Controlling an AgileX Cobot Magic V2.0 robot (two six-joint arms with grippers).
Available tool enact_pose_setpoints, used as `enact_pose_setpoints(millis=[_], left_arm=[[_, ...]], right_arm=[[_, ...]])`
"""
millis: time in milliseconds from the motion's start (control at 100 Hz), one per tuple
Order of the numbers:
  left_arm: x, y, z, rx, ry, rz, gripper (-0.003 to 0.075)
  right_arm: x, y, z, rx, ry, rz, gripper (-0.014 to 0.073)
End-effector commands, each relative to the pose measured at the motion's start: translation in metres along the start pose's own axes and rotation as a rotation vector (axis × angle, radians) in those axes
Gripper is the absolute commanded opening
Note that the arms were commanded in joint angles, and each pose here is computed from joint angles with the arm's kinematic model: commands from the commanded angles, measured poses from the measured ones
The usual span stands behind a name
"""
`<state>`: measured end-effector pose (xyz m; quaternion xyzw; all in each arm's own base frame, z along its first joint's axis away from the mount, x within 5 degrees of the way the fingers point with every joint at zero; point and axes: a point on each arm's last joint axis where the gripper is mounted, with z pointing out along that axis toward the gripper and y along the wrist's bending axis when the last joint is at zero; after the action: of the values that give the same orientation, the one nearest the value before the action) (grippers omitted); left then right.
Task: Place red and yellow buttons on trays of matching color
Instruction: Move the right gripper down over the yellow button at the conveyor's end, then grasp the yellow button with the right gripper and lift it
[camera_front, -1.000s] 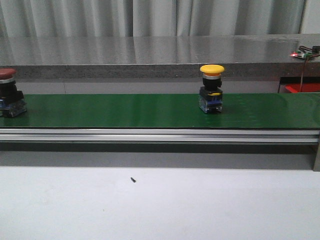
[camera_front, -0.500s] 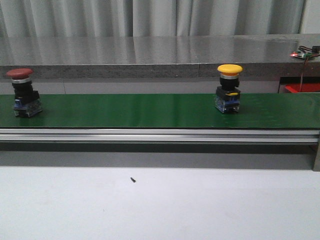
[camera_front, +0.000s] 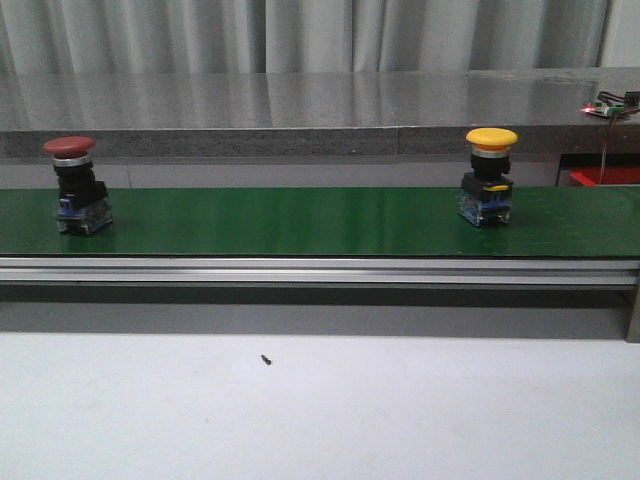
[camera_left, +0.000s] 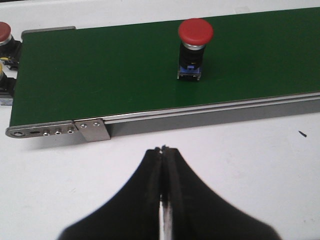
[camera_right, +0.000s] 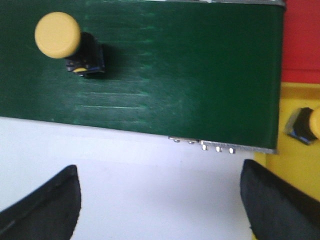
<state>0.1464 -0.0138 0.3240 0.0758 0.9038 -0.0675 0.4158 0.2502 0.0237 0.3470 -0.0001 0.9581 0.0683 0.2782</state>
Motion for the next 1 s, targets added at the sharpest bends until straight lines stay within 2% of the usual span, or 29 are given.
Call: enact_pose_setpoints(millis=[0, 230, 450, 630, 910, 990], left_arm=[[-0.012, -0.001, -0.006, -0.006, -0.094, 0.000, -0.0020], [-0.012, -0.001, -0.006, -0.005, -0.092, 0.000, -0.0020], [-0.012, -0.001, -0.006, -0.010, -0.091, 0.005, -0.0020], [-0.012, -0.001, -0.006, -0.011, -0.088, 0.007, -0.0020], [-0.011, -0.001, -0.006, -0.009, -0.085, 0.007, -0.0020], [-0.011, -0.001, -0.006, -0.009, -0.082, 0.007, -0.0020]], right_arm=[[-0.022, 0.012, -0.007, -0.033, -0.044, -0.033, 0.0644], [-0.061, 0.041, 0.017, -0.072, 0.033, -0.111, 0.0644], [-0.084, 0.049, 0.054, -0.070, 0.113, -0.133, 0.0644], [-0.088, 0.048, 0.086, -0.064, 0.178, -0.176, 0.0644], [-0.086, 0.039, 0.118, 0.017, 0.247, -0.214, 0.0644], [-0.085, 0.039, 0.123, 0.019, 0.260, -0.214, 0.0613]])
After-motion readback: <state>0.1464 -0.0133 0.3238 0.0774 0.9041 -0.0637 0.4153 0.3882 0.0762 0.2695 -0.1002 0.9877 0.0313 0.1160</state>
